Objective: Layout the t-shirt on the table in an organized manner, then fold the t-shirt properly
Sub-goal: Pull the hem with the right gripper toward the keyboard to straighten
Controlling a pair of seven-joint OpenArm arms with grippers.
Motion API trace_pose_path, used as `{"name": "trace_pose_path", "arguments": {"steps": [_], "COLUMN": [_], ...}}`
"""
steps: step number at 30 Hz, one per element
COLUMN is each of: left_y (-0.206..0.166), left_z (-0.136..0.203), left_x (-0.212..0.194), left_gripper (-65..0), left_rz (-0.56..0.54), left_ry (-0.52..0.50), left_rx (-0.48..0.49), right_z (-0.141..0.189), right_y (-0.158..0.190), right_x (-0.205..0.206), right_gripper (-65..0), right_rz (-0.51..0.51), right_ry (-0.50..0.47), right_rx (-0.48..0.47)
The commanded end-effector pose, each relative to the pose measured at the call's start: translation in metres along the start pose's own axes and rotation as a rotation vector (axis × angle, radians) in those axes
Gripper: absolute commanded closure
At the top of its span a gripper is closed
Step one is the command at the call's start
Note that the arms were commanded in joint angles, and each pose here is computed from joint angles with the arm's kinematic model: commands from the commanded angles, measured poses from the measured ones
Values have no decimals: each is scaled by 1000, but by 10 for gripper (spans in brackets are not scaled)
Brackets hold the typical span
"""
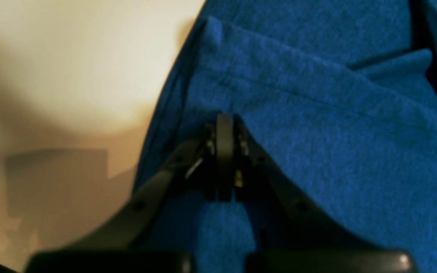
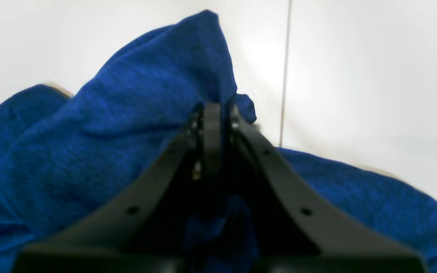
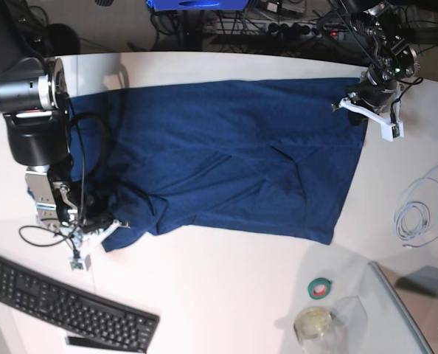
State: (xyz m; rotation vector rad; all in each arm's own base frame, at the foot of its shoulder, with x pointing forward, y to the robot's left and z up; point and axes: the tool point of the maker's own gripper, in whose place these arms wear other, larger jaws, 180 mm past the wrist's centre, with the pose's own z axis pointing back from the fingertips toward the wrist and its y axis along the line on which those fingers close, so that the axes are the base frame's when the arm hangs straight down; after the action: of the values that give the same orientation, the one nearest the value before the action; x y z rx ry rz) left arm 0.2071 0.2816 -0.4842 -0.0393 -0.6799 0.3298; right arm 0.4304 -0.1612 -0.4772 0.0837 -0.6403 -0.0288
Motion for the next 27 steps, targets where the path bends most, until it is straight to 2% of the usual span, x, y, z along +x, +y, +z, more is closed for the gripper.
{"name": "trace_pose_path", "arguments": {"steps": [1,4,8,17,23,27], "left_y": [5,5,5,5,5,5], "left_z": [3,3,3,3,3,3], "left_x": [7,6,6,6,8,8], "left_gripper": [0,0,0,0,0,0], "left_rz": [-11,-11,-12,-12,-11,-11], "left_ry": [-18,-17,-15,-17,-19,-19], "left_rx": [14,14,14,13,12,12], "right_z": [7,18,44,109,118,128], "right_y": [1,6,18,42,47,54], "right_x": [41,61,97,164,173,189], "right_gripper": [-30,0,0,0,0,0], "right_rz": [3,19,54,116,123,123], "right_ry": [-95,-165,-293,-499,-538,-644], "right_rx": [2,11,29,63,73,89]}}
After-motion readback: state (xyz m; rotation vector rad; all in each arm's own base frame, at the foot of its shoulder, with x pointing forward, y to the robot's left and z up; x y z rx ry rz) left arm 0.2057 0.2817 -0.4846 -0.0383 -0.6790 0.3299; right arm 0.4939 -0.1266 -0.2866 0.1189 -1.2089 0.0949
